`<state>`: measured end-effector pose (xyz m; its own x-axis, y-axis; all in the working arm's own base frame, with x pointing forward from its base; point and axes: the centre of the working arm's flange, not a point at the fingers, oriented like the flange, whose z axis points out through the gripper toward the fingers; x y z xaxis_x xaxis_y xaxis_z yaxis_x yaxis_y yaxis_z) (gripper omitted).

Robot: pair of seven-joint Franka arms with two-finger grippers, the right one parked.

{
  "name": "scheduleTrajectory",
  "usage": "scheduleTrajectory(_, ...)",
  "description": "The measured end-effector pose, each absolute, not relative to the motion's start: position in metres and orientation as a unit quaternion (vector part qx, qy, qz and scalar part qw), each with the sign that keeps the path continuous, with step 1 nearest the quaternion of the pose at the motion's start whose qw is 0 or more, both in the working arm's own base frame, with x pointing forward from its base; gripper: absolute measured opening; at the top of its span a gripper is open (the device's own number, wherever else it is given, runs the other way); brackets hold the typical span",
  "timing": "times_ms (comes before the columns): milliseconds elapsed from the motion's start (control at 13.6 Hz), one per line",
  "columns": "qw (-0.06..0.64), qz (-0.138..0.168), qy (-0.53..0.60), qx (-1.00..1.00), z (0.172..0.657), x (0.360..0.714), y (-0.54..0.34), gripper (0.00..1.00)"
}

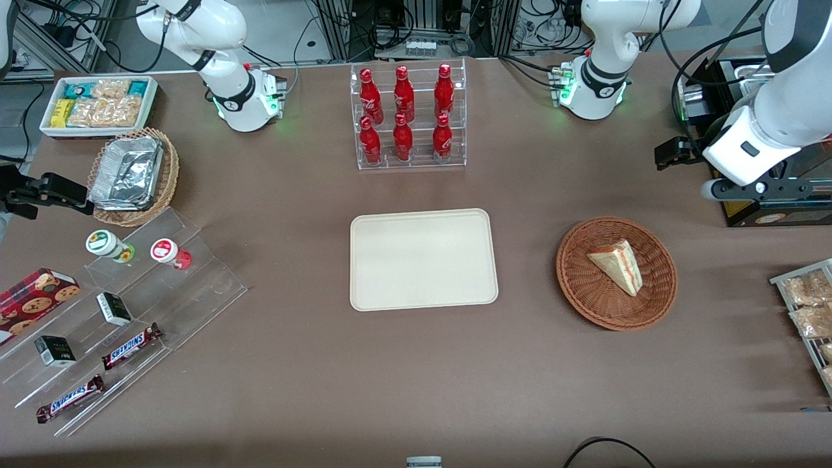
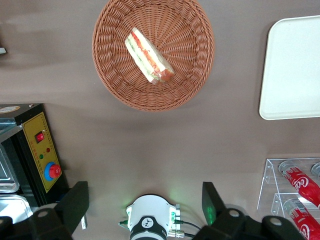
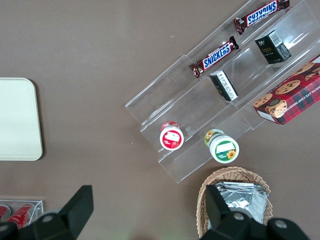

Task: Place sandwich from basket to tray
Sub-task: 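Move the left gripper over the wrapped sandwich in the wicker basket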

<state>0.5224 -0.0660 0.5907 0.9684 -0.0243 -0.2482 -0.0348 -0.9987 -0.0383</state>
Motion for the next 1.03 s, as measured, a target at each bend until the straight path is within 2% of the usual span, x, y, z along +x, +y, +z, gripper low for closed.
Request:
scheduleTrajectory(367,0.02,0.112,0.016,-0.993,0.585,0.527,-0.066,1.0)
scheduleTrajectory(1027,0.017,0.086,0.009,-0.996,0.456,0.546,-0.07,1.0)
